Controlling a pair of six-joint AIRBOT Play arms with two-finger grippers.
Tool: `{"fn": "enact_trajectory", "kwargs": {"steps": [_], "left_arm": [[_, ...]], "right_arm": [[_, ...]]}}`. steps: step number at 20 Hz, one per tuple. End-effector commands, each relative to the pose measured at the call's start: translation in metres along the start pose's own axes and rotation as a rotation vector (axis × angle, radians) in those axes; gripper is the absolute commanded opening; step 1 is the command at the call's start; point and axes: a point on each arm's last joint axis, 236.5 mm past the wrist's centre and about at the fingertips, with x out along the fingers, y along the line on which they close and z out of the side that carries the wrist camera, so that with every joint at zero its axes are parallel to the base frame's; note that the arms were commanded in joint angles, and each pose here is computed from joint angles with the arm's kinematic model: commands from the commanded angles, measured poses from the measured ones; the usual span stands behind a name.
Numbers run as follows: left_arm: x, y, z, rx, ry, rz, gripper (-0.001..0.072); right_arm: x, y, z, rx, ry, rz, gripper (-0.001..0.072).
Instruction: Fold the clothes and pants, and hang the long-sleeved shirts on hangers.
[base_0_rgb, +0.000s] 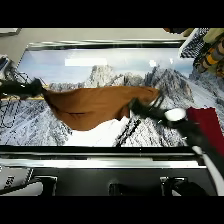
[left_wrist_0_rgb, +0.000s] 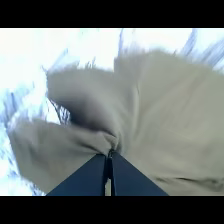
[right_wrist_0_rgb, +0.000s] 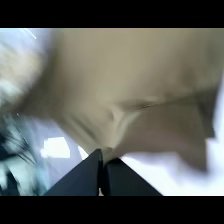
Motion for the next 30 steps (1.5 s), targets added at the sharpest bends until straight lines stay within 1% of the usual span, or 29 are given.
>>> {"fn": "enact_trajectory", "kwargs": {"steps": [1, 2, 4, 6, 8, 10, 13, 15, 16, 19, 21, 22, 25, 27, 30], "left_arm": [[-0.098, -0.03, 0.051, 0.071, -0.218, -0.023, 0.0014], [-0.135, -0.043, 0.061, 0.101, -0.294, -0.029, 0.0014], [-0.205, -0.068, 0.066, 0.159, -0.436, -0.037, 0.0014], [-0.269, -0.091, 0.056, 0.211, -0.57, -0.042, 0.0014], [-0.319, -0.104, 0.038, 0.205, -0.682, -0.033, 0.0014], [-0.357, -0.105, 0.022, 0.165, -0.775, 0.007, 0.0014], [-0.388, -0.101, 0.009, 0.144, -0.861, 0.053, 0.0013], [-0.388, -0.101, 0.013, 0.14, -0.872, 0.05, 0.0014], [-0.381, -0.097, 0.018, 0.132, -0.86, 0.053, 0.0014], [-0.325, -0.08, 0.034, 0.076, -0.724, 0.03, 0.0014], [-0.253, -0.064, 0.04, 0.038, -0.558, 0.02, 0.0013], [-0.214, -0.057, 0.041, 0.049, -0.477, 0.023, 0.0013], [-0.089, -0.042, 0.042, 0.078, -0.282, 0.029, 0.0013], [-0.02, -0.032, 0.044, 0.059, -0.217, 0.035, 0.0014], [0.056, -0.014, 0.04, 0.032, -0.163, 0.053, 0.0013]], "right_arm": [[-0.112, 0.115, 0.091, -0.211, -0.296, 0.181, 0.0026], [-0.157, 0.152, 0.105, -0.289, -0.392, 0.226, 0.0026], [-0.243, 0.214, 0.112, -0.441, -0.576, 0.291, 0.0026], [-0.32, 0.263, 0.099, -0.591, -0.752, 0.318, 0.0026], [-0.38, 0.296, 0.079, -0.725, -0.912, 0.295, 0.0026], [-0.422, 0.312, 0.068, -0.773, -1.042, 0.255, 0.0026], [-0.444, 0.31, 0.076, -0.721, -1.123, 0.206, 0.0027], [-0.427, 0.292, 0.1, -0.647, -1.082, 0.161, 0.0026], [-0.407, 0.277, 0.117, -0.589, -1.024, 0.132, 0.0026], [-0.314, 0.197, 0.175, -0.379, -0.749, -0.02, 0.0027], [-0.246, 0.136, 0.201, -0.256, -0.549, -0.103, 0.0027], [-0.213, 0.109, 0.211, -0.226, -0.469, -0.139, 0.0027], [-0.097, 0.036, 0.223, -0.209, -0.267, -0.217, 0.0026], [-0.029, -0.017, 0.222, -0.176, -0.19, -0.276, 0.0027], [0.039, -0.078, 0.217, -0.023, -0.148, -0.302, 0.0027]]}}
